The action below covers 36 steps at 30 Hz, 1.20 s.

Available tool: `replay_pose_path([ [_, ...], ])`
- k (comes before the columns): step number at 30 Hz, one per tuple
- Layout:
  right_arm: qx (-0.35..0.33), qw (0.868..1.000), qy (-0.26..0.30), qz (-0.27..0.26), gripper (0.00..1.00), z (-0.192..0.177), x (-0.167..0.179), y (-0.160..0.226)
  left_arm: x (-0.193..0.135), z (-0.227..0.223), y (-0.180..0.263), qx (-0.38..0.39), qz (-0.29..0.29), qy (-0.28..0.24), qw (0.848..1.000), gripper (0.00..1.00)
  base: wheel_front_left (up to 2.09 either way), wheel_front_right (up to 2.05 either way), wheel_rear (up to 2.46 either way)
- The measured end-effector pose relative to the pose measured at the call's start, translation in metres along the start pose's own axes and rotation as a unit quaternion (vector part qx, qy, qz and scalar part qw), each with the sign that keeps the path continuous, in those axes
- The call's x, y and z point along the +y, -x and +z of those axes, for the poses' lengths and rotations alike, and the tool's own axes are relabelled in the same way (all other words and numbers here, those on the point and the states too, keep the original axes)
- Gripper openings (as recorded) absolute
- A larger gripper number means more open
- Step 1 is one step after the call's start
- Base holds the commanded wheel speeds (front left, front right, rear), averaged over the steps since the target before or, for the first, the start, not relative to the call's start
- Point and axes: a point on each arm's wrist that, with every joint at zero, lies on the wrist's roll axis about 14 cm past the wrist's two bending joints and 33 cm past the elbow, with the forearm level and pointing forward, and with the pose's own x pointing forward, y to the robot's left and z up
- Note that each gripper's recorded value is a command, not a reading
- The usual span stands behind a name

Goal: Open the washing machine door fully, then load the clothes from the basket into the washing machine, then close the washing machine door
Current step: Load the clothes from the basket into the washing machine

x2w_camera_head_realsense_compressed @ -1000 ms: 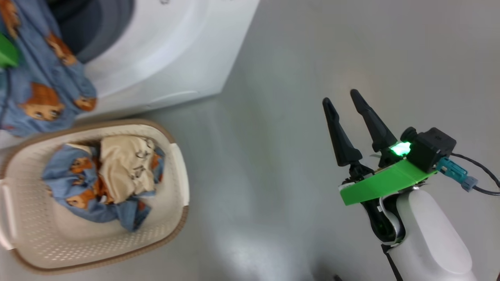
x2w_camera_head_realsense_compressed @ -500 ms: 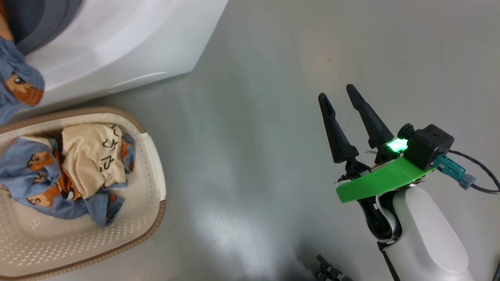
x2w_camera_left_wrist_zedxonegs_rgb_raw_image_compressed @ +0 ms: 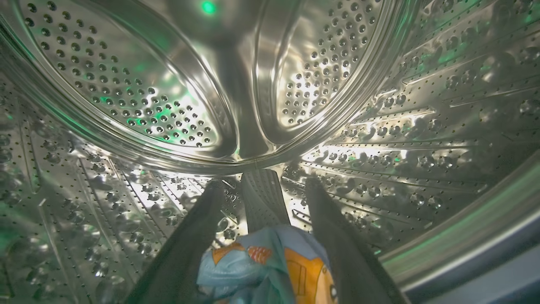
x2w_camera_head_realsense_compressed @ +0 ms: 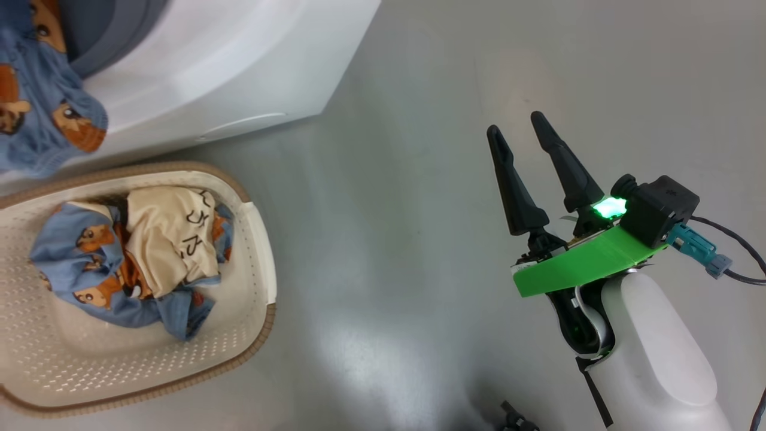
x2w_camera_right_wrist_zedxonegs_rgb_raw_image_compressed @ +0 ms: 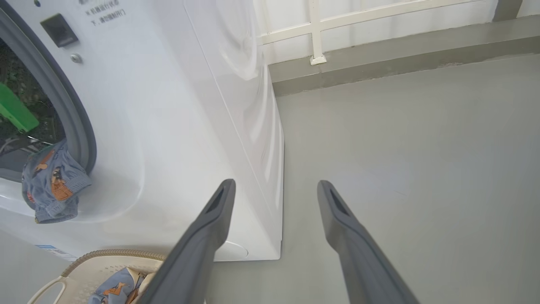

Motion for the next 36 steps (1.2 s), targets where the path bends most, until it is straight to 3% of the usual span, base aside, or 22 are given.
replay_pose_path([
  [20,-0.047,0.999,-0.013,0.024,1.00,0.036,0.020,-0.001,-0.001,0.013,0.081,-0.014,-0.018,-0.011,1.000,1.00,0.00,0.00,0.00],
  [36,-0.060,0.998,-0.014,0.030,1.00,0.048,0.023,0.007,0.012,0.002,0.182,-0.012,0.032,0.011,0.999,1.00,0.00,0.00,0.00],
])
